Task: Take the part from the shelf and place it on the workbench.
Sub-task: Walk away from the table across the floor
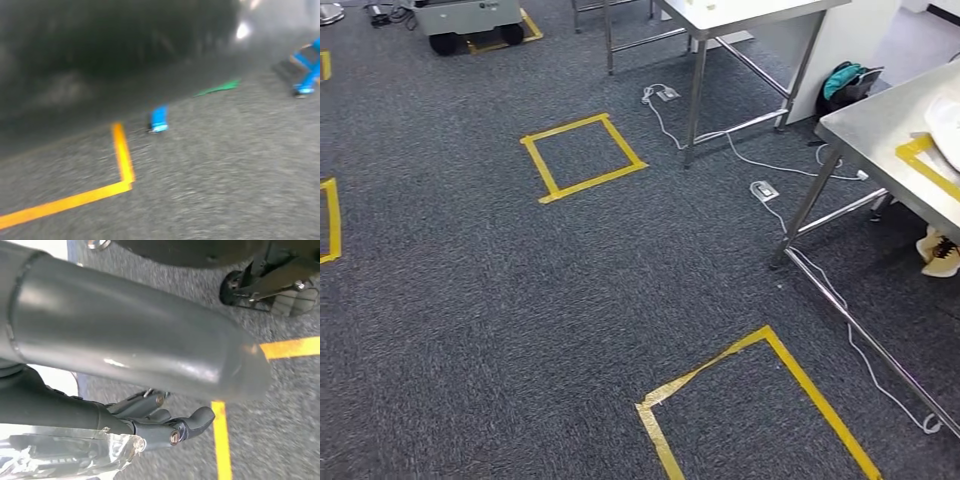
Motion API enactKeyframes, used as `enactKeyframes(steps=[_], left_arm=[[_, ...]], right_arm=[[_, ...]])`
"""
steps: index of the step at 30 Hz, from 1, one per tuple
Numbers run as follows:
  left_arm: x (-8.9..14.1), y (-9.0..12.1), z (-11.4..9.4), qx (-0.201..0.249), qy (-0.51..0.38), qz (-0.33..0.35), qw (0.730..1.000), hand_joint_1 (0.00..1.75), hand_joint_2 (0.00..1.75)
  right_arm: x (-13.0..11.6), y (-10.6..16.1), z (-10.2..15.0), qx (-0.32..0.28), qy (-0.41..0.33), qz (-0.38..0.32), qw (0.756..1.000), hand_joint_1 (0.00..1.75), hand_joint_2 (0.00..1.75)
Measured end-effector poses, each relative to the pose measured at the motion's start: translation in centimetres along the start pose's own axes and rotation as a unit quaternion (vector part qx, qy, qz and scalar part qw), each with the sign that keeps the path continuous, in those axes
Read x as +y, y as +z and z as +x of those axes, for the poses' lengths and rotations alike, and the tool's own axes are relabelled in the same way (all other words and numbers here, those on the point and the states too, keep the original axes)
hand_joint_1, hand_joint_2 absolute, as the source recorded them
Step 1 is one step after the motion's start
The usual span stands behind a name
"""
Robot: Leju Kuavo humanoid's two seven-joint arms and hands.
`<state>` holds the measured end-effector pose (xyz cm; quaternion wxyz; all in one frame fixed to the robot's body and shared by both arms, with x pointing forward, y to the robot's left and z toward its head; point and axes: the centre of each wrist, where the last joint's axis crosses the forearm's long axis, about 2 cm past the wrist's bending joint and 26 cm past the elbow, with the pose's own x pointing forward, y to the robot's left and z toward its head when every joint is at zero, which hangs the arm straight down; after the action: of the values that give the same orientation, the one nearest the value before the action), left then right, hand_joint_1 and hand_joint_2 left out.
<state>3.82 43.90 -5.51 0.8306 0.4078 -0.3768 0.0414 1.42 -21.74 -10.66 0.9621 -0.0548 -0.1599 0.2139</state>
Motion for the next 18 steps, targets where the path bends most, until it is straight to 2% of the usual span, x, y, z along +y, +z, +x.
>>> enactKeyframes(steps=[7, 14, 18], left_arm=[[-3.2, 2.3, -1.9, 0.080, 0.032, -0.033, 0.996, 0.00, 0.00], [-6.1, 4.3, -2.2, 0.148, 0.059, -0.053, 0.986, 0.00, 0.00], [-7.3, 5.3, -2.0, 0.172, 0.067, -0.056, 0.981, 0.00, 0.00]], right_arm=[[0.4, 0.1, 0.2, -0.006, -0.005, -0.007, 1.000, 0.00, 0.00], [0.7, 0.2, -0.2, -0.005, -0.014, -0.008, 1.000, 0.00, 0.00], [0.6, 0.2, -0.5, -0.005, -0.020, -0.008, 1.000, 0.00, 0.00]])
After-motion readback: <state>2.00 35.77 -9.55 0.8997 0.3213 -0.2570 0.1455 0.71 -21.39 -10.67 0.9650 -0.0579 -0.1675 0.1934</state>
